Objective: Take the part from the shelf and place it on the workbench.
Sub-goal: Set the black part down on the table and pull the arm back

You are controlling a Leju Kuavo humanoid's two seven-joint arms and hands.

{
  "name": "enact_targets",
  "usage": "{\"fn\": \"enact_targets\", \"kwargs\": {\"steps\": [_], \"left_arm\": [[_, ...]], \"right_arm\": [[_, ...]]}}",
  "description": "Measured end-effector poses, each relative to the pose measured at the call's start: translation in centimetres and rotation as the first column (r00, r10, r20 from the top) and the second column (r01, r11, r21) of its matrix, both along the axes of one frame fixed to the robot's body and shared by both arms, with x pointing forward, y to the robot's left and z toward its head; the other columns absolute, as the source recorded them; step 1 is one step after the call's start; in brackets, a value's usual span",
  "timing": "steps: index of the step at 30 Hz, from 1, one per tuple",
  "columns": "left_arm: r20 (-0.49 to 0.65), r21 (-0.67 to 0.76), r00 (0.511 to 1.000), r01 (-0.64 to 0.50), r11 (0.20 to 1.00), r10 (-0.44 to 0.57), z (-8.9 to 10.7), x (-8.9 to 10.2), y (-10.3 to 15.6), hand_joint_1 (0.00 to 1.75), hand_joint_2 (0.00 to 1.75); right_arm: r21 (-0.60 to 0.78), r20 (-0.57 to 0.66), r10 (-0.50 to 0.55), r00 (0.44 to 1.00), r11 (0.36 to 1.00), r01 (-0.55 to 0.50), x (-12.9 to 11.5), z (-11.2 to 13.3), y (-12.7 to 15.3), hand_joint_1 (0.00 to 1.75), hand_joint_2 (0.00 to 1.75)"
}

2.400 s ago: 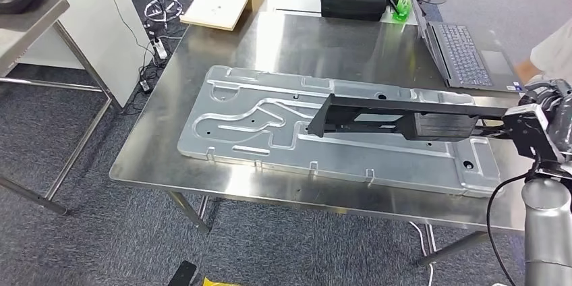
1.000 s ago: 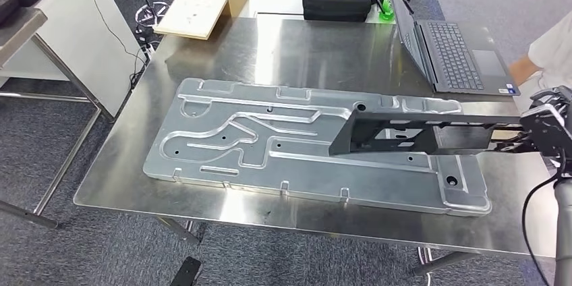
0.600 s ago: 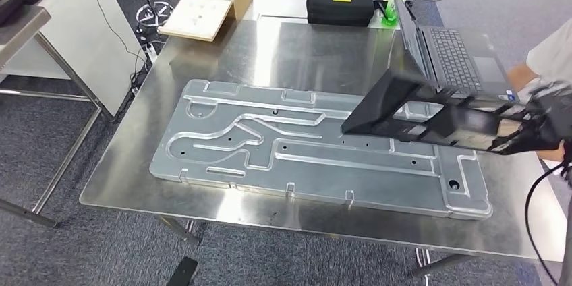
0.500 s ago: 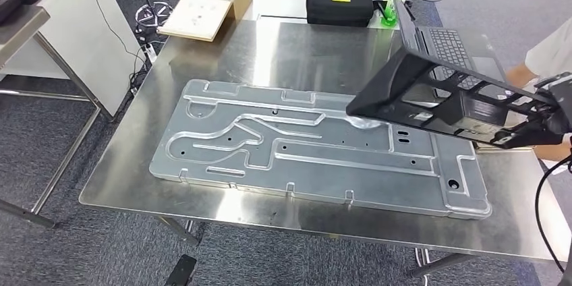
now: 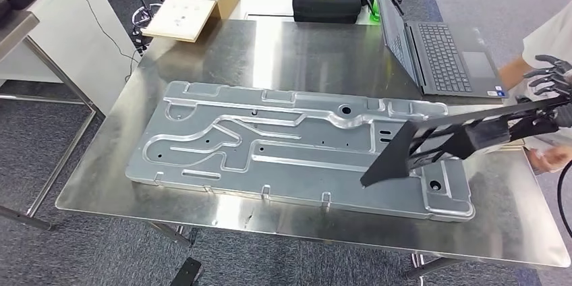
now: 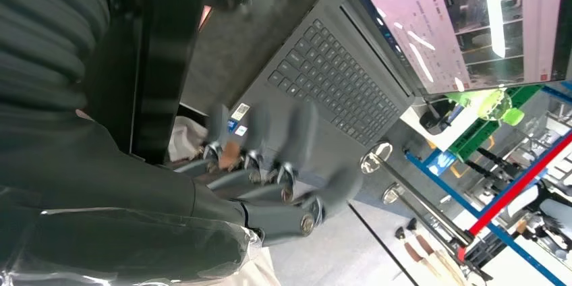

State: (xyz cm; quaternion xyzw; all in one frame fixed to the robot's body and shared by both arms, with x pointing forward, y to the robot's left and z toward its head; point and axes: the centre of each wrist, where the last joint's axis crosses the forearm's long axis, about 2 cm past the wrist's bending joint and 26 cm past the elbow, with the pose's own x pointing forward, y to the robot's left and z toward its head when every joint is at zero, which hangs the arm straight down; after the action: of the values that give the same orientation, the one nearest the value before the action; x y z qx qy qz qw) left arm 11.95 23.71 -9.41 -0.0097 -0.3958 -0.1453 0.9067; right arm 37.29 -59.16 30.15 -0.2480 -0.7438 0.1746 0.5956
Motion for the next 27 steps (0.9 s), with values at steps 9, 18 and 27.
{"fn": "enact_targets", "kwargs": {"steps": [9, 18, 27], "left_arm": [[0.006, -0.007, 1.0, -0.013, 1.0, 0.013, 0.0, 0.2, 0.1, 0.0, 0.0], [0.002, -0.013, 1.0, -0.015, 1.0, 0.015, 0.0, 0.0, -0.5, 0.0, 0.0], [-0.004, -0.008, 1.0, -0.03, 1.0, 0.03, 0.0, -0.2, -0.4, 0.0, 0.0]], "right_arm": [[-0.028, -0.019, 0.024, 1.0, 0.999, -0.024, 0.2, 1.0, 0.0, 0.0, 1.75], [-0.086, -0.041, 0.014, 0.999, 0.996, -0.017, 0.4, 3.9, -0.6, 0.0, 1.75], [-0.16, -0.025, 0.002, 1.0, 0.987, -0.006, 2.1, 11.3, 0.2, 0.0, 1.75]]}}
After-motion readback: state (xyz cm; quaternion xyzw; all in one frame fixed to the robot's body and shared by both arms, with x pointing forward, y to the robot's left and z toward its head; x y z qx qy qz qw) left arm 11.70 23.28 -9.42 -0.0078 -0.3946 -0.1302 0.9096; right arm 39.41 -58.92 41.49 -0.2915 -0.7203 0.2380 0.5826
